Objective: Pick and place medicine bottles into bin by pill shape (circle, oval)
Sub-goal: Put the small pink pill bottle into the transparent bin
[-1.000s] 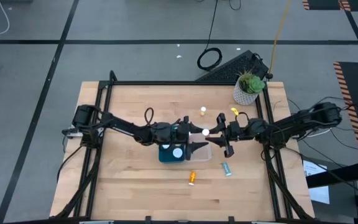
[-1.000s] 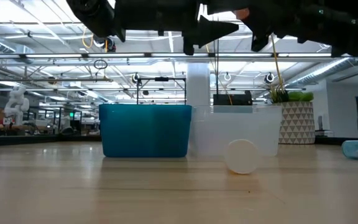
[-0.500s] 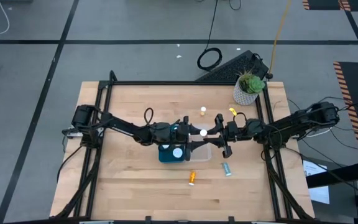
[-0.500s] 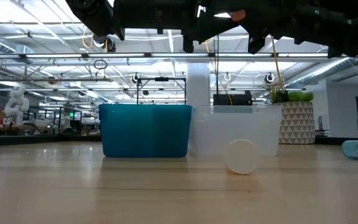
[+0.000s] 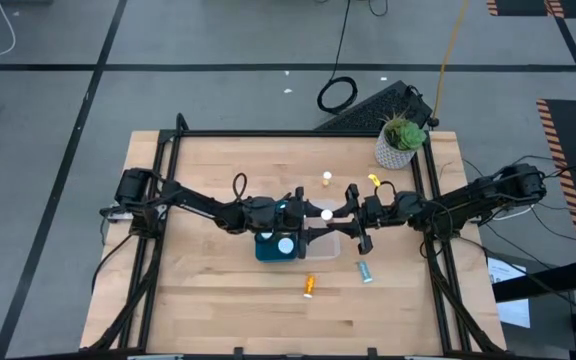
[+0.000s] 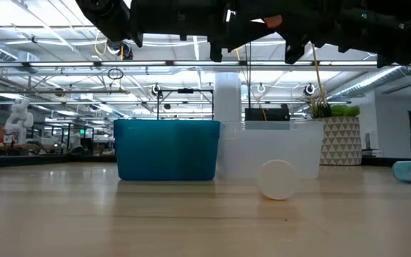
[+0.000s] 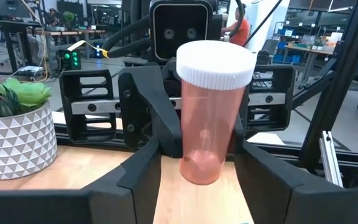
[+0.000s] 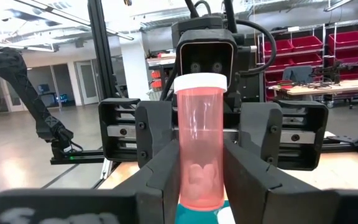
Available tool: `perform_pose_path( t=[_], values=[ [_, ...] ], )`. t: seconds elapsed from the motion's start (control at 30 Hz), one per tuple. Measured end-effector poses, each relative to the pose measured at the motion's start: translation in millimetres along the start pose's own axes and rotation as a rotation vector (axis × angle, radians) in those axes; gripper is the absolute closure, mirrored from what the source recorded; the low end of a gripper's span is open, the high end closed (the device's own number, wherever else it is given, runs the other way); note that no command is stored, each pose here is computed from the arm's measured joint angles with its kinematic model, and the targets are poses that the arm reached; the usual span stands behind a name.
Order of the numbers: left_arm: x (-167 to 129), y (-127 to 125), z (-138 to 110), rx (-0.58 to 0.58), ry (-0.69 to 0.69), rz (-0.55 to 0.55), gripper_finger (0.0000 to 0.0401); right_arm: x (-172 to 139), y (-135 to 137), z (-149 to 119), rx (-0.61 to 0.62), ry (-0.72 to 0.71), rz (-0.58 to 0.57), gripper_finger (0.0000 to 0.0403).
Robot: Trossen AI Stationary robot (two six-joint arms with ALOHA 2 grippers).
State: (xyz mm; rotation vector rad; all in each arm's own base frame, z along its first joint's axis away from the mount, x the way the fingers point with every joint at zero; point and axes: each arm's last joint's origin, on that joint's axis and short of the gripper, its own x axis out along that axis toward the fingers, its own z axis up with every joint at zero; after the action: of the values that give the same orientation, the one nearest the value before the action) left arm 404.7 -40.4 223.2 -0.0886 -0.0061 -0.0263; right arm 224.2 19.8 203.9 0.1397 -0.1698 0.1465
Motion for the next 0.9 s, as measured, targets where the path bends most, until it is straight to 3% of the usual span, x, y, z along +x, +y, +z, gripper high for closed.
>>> perform_pose_path(
  t=[0.3, 0.9],
  values=[
    [0.5, -0.3, -3.8, 0.01, 0.032, -0.012, 0.0162, 0.9, 0.2, 3.7, 0.008, -0.023, 0.0, 0.03],
    [0.5, 6.8, -1.7, -0.028, 0.022, 0.033, 0.0158, 0.3, -0.1, 0.9, 0.005, 0.002, -0.003, 0.03]
  ],
)
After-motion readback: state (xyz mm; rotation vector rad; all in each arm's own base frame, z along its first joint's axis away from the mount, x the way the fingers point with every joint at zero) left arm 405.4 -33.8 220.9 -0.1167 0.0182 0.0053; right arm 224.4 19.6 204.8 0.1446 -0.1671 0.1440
